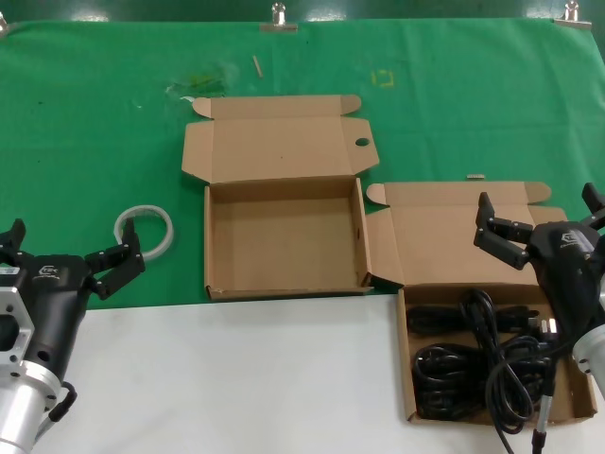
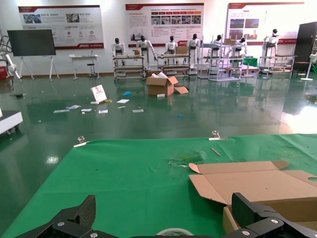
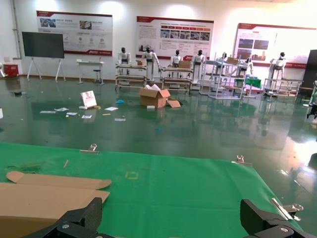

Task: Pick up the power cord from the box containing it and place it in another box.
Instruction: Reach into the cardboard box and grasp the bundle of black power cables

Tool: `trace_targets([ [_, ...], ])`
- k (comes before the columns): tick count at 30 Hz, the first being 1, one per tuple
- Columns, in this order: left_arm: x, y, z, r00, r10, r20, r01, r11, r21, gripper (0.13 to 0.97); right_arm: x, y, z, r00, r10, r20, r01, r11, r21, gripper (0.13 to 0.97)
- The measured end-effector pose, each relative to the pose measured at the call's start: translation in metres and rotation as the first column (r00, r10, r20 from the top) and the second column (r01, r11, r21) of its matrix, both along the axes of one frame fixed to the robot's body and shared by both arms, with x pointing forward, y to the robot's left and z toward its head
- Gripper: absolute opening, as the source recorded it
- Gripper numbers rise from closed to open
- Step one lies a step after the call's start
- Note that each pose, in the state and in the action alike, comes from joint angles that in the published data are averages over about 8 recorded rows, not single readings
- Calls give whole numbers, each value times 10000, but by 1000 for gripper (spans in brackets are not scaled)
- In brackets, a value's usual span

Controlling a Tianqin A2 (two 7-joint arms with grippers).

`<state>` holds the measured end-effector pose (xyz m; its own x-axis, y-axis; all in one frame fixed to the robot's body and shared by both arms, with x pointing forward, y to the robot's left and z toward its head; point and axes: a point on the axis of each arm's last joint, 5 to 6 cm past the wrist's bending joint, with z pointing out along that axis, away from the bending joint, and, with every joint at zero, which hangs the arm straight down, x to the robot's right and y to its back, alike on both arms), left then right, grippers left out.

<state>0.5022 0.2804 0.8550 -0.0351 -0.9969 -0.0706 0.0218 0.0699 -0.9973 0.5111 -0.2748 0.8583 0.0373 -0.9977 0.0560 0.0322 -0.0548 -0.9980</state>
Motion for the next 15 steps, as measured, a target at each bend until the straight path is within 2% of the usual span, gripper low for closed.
trace_targets([
  [12, 0, 0, 0, 10000, 0, 0, 0, 10000, 0, 963, 0, -1, 2, 10000, 2, 5, -2, 10000, -1, 966],
  [15, 0, 0, 0, 10000, 0, 0, 0, 10000, 0, 961, -1, -22, 72, 9998, 104, 147, -103, 9999, -68, 966],
])
